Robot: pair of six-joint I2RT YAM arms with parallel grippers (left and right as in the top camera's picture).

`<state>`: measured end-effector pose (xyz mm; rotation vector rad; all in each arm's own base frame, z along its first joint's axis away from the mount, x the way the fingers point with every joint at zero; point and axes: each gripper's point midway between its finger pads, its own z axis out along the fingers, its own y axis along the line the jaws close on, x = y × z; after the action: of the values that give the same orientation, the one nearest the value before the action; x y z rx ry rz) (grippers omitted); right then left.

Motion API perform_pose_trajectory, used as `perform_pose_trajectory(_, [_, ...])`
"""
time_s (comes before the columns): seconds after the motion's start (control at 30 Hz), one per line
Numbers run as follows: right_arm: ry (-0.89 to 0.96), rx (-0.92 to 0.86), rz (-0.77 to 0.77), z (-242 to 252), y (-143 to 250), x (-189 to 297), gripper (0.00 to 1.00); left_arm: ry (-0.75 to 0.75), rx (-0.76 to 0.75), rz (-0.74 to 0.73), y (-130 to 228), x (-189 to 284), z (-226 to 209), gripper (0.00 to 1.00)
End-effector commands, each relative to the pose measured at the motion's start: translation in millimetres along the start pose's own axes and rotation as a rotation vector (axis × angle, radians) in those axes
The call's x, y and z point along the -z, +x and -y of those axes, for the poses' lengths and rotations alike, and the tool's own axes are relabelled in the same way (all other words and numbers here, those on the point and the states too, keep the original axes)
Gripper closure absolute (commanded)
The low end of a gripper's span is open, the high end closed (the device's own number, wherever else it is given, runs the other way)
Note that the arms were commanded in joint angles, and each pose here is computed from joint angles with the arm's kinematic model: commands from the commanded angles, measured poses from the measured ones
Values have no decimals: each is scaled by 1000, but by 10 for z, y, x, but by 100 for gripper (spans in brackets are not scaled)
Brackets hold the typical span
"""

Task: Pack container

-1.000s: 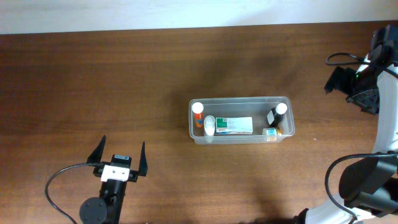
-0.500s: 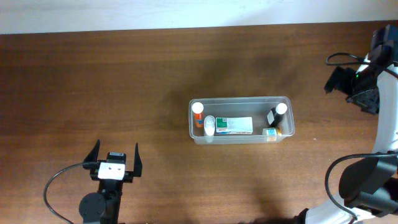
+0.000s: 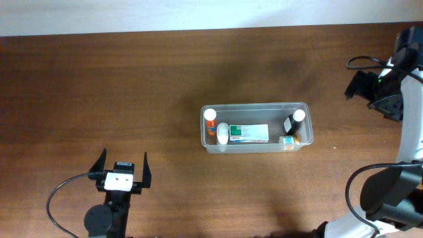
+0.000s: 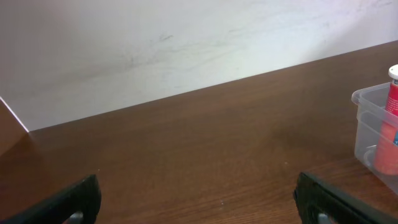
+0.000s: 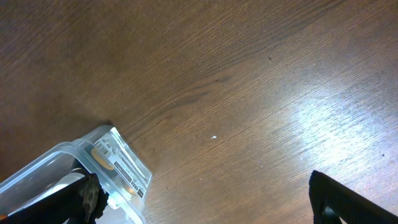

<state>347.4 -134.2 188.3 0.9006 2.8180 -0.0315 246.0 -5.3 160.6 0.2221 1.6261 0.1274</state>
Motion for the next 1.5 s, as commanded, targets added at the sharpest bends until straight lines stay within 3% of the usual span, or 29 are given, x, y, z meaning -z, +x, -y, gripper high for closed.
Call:
perform_pose_trajectory(0.0, [10, -6, -3, 27, -6, -17, 2, 7, -15, 7, 1, 2, 12, 0])
perform_pose_trajectory(0.23, [10, -3, -6, 16, -5, -29, 2, 7, -15, 7, 1, 2, 12, 0])
perform_pose_trajectory(0.37, [-19, 18, 84, -56, 38, 310, 2, 7, -15, 7, 1, 2, 12, 0])
perform_pose_trajectory(0.57, [-62, 112, 383, -228, 196, 1124, 2, 7, -15, 7, 1, 2, 11, 0])
perform_pose_trajectory(0.73, [-241, 213, 674, -549, 597, 1571, 2, 7, -15, 7, 1, 2, 11, 0])
perform_pose_trajectory(1.0, [-363, 315, 754, -477, 1429, 1208, 2, 7, -15, 7, 1, 2, 11, 0])
perform_pose_trajectory(1.3, [-520, 280, 1046, -491, 1541, 768, 2, 7, -15, 7, 1, 2, 11, 0])
perform_pose_trajectory(1.47, [-643, 410, 1194, -718, 1623, 623, 2, 7, -15, 7, 1, 2, 12, 0])
